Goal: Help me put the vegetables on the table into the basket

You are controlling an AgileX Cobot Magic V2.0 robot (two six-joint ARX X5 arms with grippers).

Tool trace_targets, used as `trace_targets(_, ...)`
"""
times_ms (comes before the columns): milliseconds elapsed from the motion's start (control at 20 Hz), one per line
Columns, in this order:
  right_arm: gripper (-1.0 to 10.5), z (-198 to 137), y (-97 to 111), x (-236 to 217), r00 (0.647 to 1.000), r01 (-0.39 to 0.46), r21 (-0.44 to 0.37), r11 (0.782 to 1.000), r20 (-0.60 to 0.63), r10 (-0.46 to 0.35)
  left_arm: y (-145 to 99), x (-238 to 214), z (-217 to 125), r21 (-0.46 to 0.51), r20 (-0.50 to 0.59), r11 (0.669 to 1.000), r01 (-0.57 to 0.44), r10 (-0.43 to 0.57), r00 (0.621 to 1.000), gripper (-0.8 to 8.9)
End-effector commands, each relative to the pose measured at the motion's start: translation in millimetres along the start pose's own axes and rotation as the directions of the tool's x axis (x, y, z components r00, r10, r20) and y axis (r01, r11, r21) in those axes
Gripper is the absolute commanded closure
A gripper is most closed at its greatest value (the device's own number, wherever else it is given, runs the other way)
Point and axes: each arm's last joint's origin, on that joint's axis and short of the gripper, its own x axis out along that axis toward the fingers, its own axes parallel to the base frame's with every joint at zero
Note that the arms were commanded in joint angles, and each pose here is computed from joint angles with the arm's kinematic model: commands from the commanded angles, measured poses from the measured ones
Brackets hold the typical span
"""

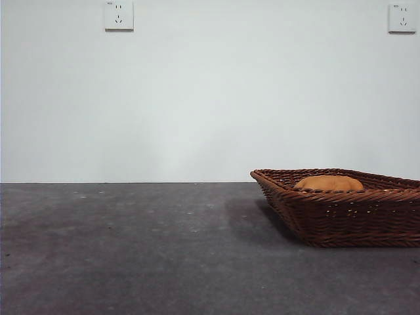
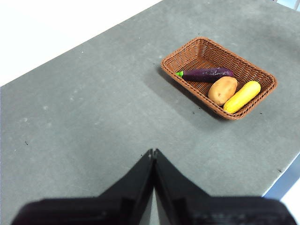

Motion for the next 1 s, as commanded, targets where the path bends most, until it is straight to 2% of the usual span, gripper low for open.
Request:
trace_targets(50,9.6,-2,1,0,1.0,-0.007,0.001,1.0,-0.017,0.007,0,-1,0,-0.001,0.003,1.0,-0.003,0.003,1.0,8.18)
trace_targets(200,9.5,-2,0,0,1.0,-0.002,0.045,0.999,-0.018,0.003,0,0,0,0.0,0.002,1.0,-0.003,0.003,1.0,8.18)
trace_targets(450,9.5,1,-3,4,0.999,0.011,0.054,0.999,-0.035,-0.009,1,4,2,-0.002,-0.011,1.0,-0.001,0.001,1.0,8.18)
trace_targets(900,9.5,11,-18,22,0.987,0.111,0.078,0.991,-0.122,-0.101,3,13,5,0.01,-0.035,1.0,-0.002,0.002,0.999,8.17)
trace_targets(1000,9.5,13,-22,27,0.982,0.131,0.083,0.988,-0.145,-0.118,3,14,8,-0.021,-0.016,1.0,-0.011,0.011,1.0,8.17)
